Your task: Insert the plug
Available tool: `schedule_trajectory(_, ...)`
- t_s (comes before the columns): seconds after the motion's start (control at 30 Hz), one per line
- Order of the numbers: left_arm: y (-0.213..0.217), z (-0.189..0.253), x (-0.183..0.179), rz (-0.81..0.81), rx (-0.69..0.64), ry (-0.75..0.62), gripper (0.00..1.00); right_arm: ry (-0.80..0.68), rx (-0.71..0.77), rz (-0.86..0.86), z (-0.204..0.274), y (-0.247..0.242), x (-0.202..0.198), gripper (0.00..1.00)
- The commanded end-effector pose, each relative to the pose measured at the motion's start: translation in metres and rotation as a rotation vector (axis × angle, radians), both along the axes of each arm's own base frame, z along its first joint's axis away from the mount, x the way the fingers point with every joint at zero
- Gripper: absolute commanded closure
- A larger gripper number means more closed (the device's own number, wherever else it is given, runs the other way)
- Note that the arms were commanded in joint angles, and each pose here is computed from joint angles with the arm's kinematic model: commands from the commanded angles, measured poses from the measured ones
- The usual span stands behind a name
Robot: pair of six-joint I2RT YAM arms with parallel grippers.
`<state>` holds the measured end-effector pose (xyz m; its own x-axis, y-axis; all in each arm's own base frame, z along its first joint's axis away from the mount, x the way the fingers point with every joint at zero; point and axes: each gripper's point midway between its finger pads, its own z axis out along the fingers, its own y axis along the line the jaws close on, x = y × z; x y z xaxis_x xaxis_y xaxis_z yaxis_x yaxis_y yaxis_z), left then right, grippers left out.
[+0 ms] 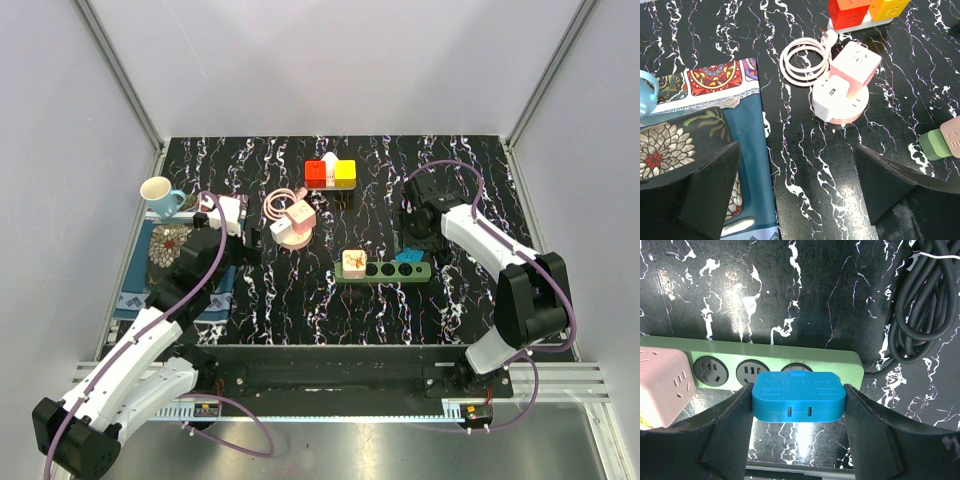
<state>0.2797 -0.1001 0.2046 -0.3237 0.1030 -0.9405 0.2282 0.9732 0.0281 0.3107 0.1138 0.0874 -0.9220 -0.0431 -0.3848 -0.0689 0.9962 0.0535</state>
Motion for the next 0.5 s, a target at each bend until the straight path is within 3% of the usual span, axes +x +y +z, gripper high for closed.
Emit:
schedule_trajectory(0.0,0.0043,0.0090,0.0054,0.025,0.005,-0.035,0.01,-0.021,0.041,-0.006,0.0140,0.0051,-0.0007,1.00)
schedule_trajectory(0.47,0.0039,0.0090,0.0055,0.023,0.003,-0.036,0.01,-0.016,0.006,-0.011,0.0162,-0.0017,-0.0043,1.00)
